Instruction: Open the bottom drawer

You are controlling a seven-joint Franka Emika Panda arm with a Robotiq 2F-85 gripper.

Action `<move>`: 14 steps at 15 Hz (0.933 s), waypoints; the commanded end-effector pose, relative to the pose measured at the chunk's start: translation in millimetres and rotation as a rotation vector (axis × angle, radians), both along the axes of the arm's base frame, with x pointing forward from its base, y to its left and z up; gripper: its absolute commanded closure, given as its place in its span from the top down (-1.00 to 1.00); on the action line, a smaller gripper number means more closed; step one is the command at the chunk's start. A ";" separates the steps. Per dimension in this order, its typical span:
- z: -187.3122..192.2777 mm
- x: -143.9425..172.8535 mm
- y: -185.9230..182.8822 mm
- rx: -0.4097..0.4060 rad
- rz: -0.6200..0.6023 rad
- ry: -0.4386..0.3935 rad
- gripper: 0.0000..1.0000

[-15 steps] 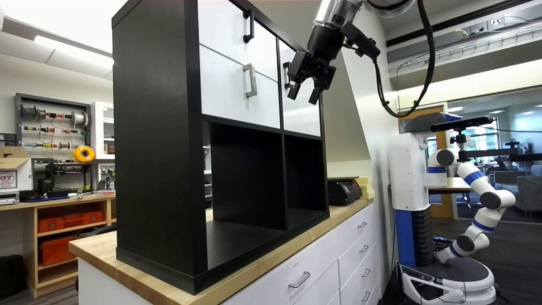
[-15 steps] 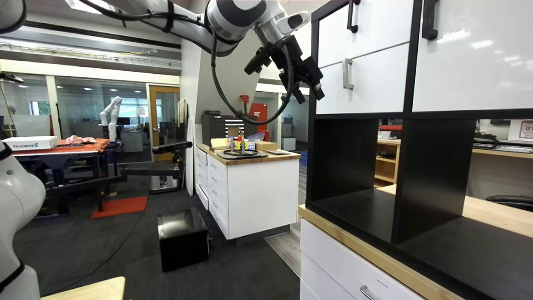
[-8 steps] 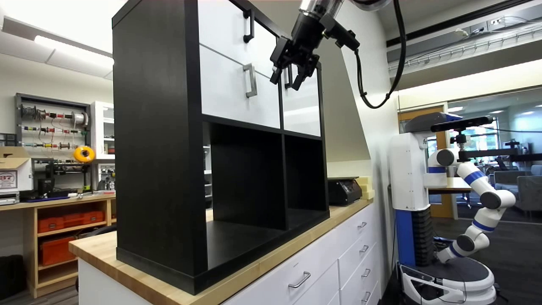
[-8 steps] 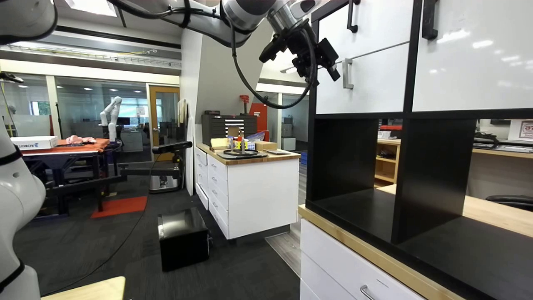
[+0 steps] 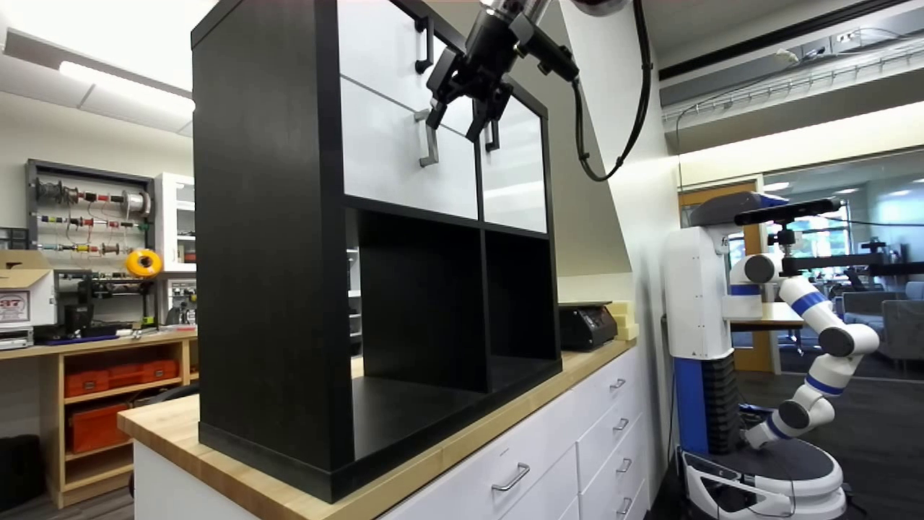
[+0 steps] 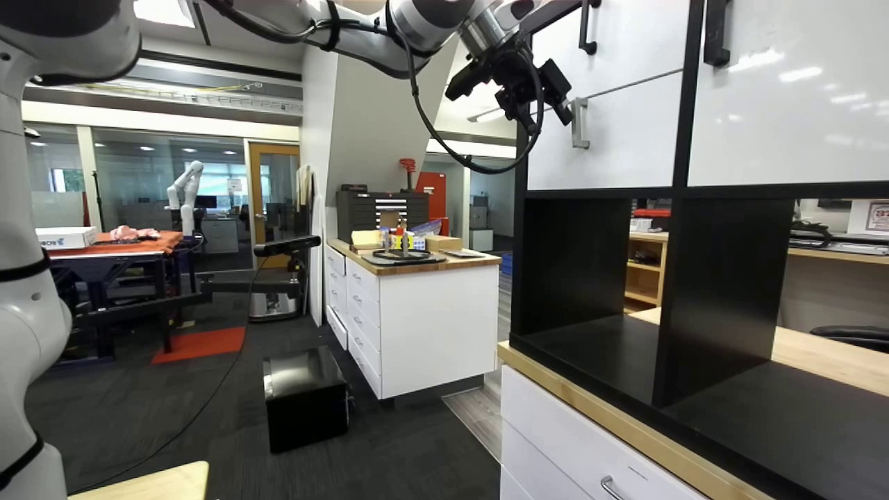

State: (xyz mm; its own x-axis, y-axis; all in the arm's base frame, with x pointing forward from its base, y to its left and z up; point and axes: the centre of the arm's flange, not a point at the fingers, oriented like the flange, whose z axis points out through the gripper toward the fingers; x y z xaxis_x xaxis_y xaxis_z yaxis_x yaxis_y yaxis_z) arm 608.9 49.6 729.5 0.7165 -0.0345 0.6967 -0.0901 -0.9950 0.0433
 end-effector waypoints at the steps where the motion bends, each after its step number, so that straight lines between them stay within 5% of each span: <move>1: 11.8 12.1 12.1 -0.012 0.018 -0.037 1.00; 14: 7.8 32.7 -1.1 -0.064 0.001 -0.048 1.00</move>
State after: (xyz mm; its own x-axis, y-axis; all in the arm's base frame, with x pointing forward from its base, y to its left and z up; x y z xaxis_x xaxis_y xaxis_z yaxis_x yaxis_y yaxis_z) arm 630.8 53.0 728.1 0.7049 -0.0064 0.7093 -0.0866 -0.9933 0.0770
